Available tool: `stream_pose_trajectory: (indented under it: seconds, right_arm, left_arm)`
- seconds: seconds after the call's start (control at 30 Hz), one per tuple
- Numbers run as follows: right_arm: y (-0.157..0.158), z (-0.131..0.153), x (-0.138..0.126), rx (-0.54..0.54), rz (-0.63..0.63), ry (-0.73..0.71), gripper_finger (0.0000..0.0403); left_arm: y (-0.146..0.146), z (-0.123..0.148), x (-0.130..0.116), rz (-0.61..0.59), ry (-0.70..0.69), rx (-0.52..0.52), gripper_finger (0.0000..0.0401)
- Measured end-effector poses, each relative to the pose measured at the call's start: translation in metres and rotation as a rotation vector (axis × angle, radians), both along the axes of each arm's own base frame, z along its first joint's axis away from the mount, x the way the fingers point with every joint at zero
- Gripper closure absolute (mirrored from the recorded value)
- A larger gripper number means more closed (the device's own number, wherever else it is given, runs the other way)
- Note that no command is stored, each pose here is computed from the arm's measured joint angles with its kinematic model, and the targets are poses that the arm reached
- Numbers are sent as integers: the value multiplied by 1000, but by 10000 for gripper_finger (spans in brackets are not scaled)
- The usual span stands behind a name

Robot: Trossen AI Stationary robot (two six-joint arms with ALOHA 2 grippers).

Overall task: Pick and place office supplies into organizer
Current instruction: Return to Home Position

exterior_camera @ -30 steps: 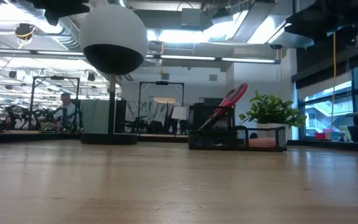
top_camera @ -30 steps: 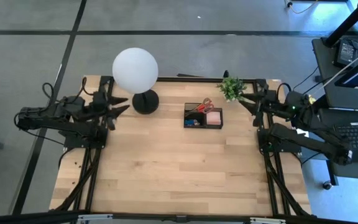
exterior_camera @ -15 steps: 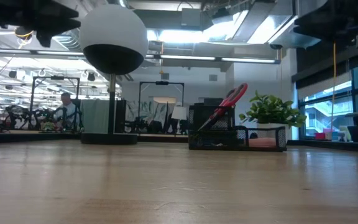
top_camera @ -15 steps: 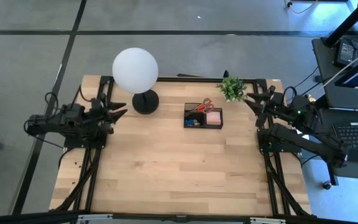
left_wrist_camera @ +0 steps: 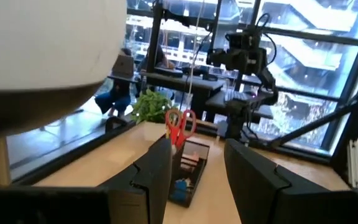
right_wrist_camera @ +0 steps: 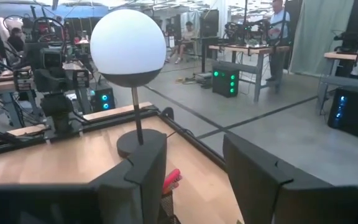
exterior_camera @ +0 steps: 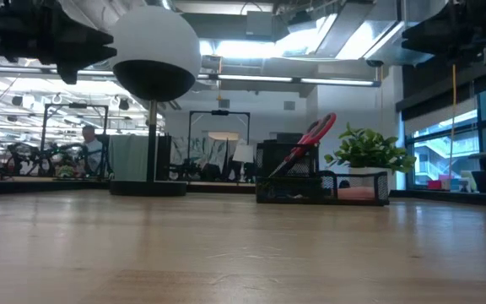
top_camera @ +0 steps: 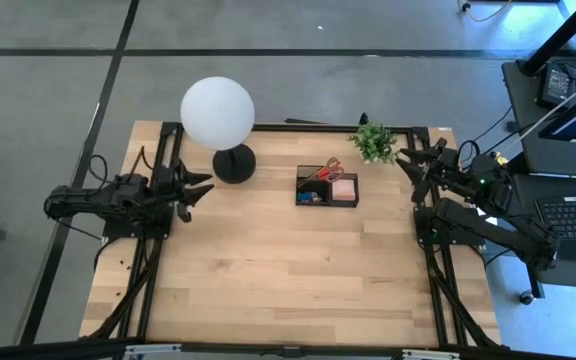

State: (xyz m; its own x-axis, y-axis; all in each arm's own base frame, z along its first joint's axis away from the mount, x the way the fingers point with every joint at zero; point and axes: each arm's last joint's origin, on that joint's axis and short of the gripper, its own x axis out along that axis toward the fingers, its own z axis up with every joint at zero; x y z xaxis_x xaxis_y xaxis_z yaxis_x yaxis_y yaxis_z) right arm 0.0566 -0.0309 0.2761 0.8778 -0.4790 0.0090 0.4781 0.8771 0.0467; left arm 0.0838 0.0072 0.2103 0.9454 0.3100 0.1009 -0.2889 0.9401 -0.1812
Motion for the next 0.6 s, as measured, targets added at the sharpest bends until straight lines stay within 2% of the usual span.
stream_pose_trajectory:
  seconds: [0.6]
  right_arm:
    - [0, -1, 0, 4, 0, 13, 240]
  left_arm:
    - [1, -35, 10, 25, 55, -72, 258]
